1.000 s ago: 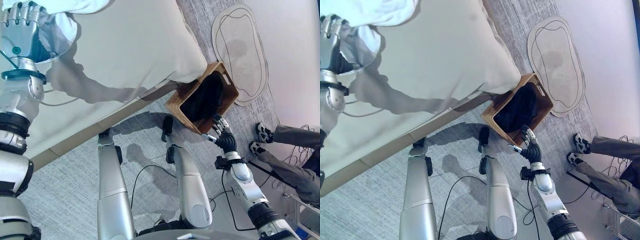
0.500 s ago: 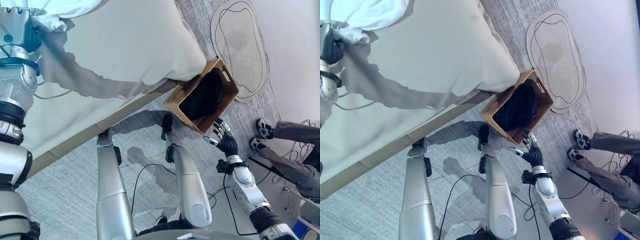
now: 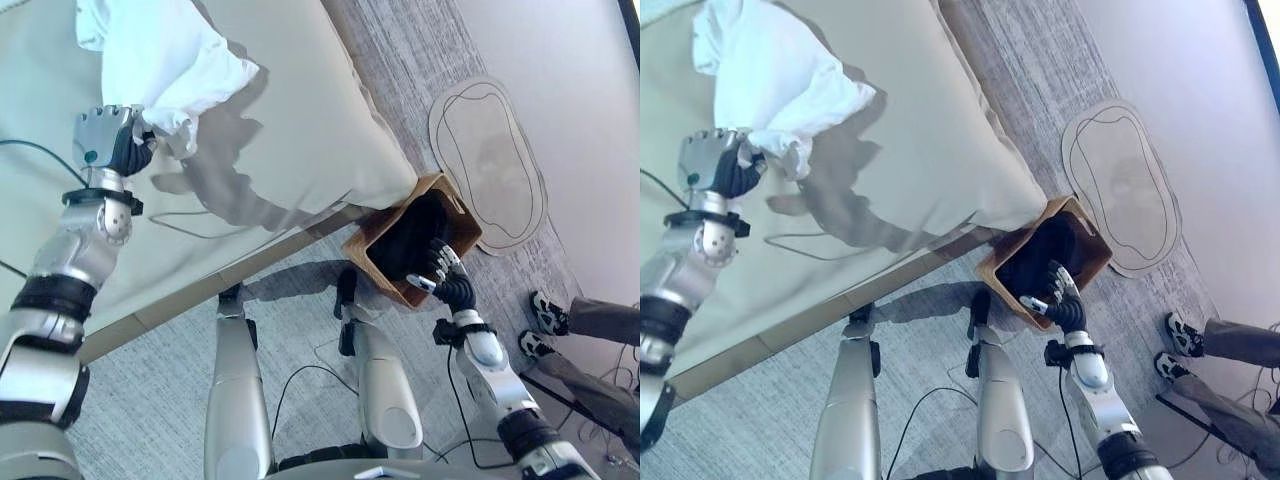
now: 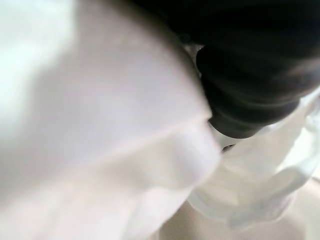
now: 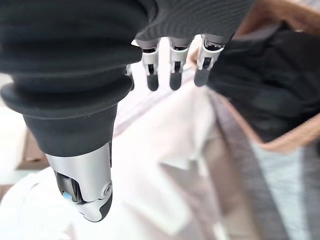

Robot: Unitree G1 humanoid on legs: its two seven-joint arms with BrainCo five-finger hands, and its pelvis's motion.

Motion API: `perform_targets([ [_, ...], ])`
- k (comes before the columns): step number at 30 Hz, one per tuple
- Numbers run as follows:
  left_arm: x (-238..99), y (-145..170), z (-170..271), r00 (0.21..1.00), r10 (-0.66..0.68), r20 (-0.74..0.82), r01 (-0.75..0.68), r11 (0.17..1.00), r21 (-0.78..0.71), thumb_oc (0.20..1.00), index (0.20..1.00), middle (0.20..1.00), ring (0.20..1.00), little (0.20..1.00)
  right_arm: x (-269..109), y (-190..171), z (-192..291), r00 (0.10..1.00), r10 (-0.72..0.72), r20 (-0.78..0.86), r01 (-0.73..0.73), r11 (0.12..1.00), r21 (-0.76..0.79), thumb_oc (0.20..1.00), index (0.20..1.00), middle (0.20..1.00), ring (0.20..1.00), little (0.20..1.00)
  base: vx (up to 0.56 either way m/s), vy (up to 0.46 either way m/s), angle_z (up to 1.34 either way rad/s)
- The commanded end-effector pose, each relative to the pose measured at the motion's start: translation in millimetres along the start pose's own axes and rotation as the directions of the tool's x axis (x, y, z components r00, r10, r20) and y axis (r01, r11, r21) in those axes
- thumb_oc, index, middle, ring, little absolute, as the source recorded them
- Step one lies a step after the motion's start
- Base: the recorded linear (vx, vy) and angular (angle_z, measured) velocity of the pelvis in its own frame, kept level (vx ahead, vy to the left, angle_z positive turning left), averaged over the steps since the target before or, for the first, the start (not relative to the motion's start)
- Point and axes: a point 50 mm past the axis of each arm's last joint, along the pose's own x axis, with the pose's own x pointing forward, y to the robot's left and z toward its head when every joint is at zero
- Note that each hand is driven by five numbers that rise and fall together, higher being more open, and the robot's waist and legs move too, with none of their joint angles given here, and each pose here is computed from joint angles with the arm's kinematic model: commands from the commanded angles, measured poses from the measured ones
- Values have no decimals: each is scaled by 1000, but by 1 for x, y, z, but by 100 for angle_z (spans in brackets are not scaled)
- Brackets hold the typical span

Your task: Pick up clothes into the bucket

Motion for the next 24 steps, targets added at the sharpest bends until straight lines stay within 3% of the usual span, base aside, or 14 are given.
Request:
perform_targets([
  [1,-10,-11,15,999,-1,37,6,990,-138,200,200,200,200,200,5,-28,8,993,-108,36,111,990,-84,1000,1000,1000,1000,1000,75,-23,11],
  [5,-25,-18,35,996,-7,85,30,961,-275,200,200,200,200,200,12,-29,12,994,-106,39,110,987,-114,1000,1000,1000,1000,1000,41,-31,18],
  [7,-31,-10,55,988,38,150,31,902,-431,200,200,200,200,200,19,-25,18,996,-69,55,78,977,-197,1000,1000,1000,1000,1000,39,-61,15],
  [14,-36,16,89,947,125,295,95,769,-632,200,200,200,200,200,29,-6,33,991,98,96,-54,923,-380,1000,1000,1000,1000,1000,19,-42,0],
  [17,-37,28,115,912,191,364,194,580,-791,200,200,200,200,200,34,14,47,958,264,116,-157,813,-561,1000,1000,1000,1000,1000,36,-49,-5],
  [24,-35,29,154,866,212,452,364,353,-862,200,200,200,200,200,42,68,72,862,478,170,-286,735,-615,1000,1000,1000,1000,1000,59,-27,-9],
])
